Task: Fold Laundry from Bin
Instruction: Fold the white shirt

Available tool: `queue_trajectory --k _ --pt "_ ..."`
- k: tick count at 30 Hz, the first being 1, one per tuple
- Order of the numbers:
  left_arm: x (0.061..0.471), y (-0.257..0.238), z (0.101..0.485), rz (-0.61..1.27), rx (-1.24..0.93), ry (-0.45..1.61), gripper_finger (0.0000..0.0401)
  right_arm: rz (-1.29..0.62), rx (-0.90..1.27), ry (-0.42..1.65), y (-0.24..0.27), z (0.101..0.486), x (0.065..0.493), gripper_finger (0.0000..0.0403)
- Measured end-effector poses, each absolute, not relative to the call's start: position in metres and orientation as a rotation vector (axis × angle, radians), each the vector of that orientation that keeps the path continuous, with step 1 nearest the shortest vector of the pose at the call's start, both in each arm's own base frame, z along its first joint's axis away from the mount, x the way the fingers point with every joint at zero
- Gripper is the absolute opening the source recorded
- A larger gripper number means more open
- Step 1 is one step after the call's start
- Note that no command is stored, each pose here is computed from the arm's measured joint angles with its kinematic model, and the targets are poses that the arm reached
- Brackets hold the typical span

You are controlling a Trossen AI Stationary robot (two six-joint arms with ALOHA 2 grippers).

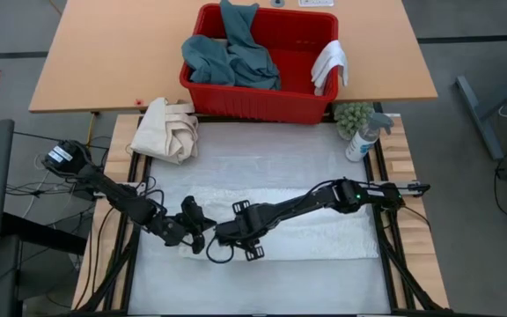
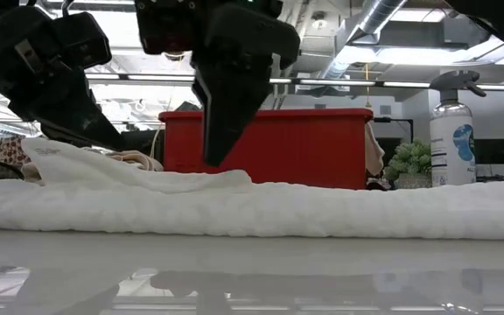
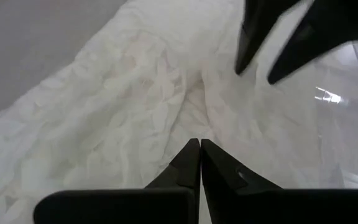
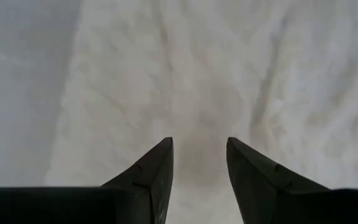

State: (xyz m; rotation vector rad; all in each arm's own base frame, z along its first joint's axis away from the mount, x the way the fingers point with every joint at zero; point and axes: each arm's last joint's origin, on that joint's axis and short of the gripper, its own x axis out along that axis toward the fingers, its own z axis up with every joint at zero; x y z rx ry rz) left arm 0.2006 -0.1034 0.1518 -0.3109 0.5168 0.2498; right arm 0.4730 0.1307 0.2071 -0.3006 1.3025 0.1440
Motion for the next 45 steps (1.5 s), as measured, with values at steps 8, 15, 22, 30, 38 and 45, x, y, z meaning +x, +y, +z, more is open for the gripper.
queue_trajectory --k 8,15,22,30,38,45 --pt "0.201 -0.103 0.152 0.252 -0.317 0.516 0.0000 0.122 -0.311 1.299 0.131 0.207 0.473 0.0171" --pt "0.201 -0.103 0.152 0.249 -0.299 0.518 0.0000 0.116 -0.343 1.381 0.132 0.205 0.464 0.0171" --pt "0.201 -0.103 0.152 0.245 -0.282 0.519 0.0000 0.065 -0.377 1.613 0.121 0.211 0.440 0.0171" --pt "0.201 -0.103 0.153 0.246 -0.287 0.510 0.0000 -0.015 -0.427 1.464 0.106 0.292 0.409 0.0170" --pt "0.204 -0.101 0.154 0.253 -0.308 0.495 0.0000 -0.208 -0.165 1.150 0.067 0.397 0.304 0.0163" --pt "0.207 -0.106 0.164 0.110 -0.311 0.457 0.0000 -0.276 0.095 0.745 0.062 0.370 0.217 0.0163"
